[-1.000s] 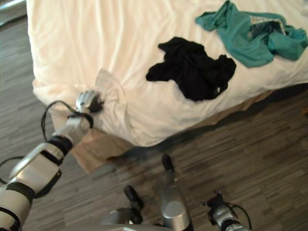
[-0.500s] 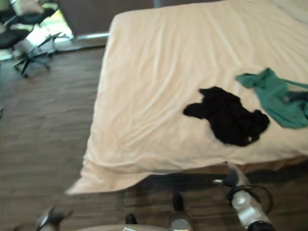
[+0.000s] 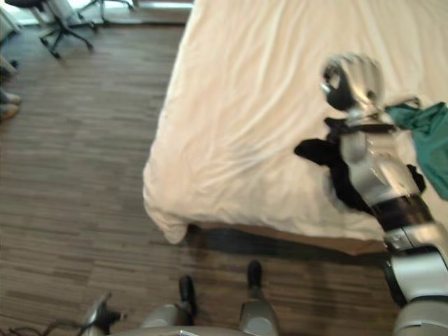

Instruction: Tidy up the quilt and then pick up the clothes from the bed and put them into the laundry hamper.

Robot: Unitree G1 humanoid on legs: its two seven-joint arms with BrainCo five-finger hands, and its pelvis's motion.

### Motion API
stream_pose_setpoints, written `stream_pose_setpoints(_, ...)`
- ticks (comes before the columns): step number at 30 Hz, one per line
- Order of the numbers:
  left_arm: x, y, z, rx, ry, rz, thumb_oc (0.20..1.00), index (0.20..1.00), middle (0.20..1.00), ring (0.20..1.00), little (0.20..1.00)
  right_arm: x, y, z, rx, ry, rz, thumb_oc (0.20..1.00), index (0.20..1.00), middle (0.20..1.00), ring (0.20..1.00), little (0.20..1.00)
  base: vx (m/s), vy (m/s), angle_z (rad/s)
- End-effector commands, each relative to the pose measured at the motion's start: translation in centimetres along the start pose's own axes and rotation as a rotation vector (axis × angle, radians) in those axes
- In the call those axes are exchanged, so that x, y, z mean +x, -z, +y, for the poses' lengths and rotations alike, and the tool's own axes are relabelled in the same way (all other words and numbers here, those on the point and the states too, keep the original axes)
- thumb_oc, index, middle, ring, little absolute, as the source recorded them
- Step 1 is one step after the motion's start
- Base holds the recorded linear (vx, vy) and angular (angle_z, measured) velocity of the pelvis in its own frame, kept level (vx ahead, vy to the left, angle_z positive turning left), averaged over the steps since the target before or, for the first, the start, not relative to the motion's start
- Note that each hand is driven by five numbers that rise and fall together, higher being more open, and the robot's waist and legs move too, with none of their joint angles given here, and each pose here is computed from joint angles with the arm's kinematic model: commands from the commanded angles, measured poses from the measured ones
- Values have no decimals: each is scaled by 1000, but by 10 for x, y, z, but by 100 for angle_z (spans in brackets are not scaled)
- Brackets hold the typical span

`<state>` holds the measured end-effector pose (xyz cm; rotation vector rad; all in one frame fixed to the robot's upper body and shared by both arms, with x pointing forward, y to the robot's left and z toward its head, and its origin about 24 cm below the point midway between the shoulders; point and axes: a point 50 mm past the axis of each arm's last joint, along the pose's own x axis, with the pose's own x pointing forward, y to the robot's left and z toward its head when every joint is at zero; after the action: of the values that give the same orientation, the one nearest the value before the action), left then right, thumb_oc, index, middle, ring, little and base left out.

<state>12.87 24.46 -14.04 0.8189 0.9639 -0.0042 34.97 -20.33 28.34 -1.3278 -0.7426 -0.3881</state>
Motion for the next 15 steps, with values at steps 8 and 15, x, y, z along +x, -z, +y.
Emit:
stream_pose_setpoints(8,10,-122,35,8,-186,-402,1000,1000,1000,1000,1000,-3,-78,111,255,-274,41,200,200,200,200,200,-60,-12,7)
stream_pose_setpoints(15,12,-77,-1,-28,-70,-143,1000,1000,1000,1000,1000,-174,-155,216,453,-1015,-17,200,200,200,200,200,-10,-3,5)
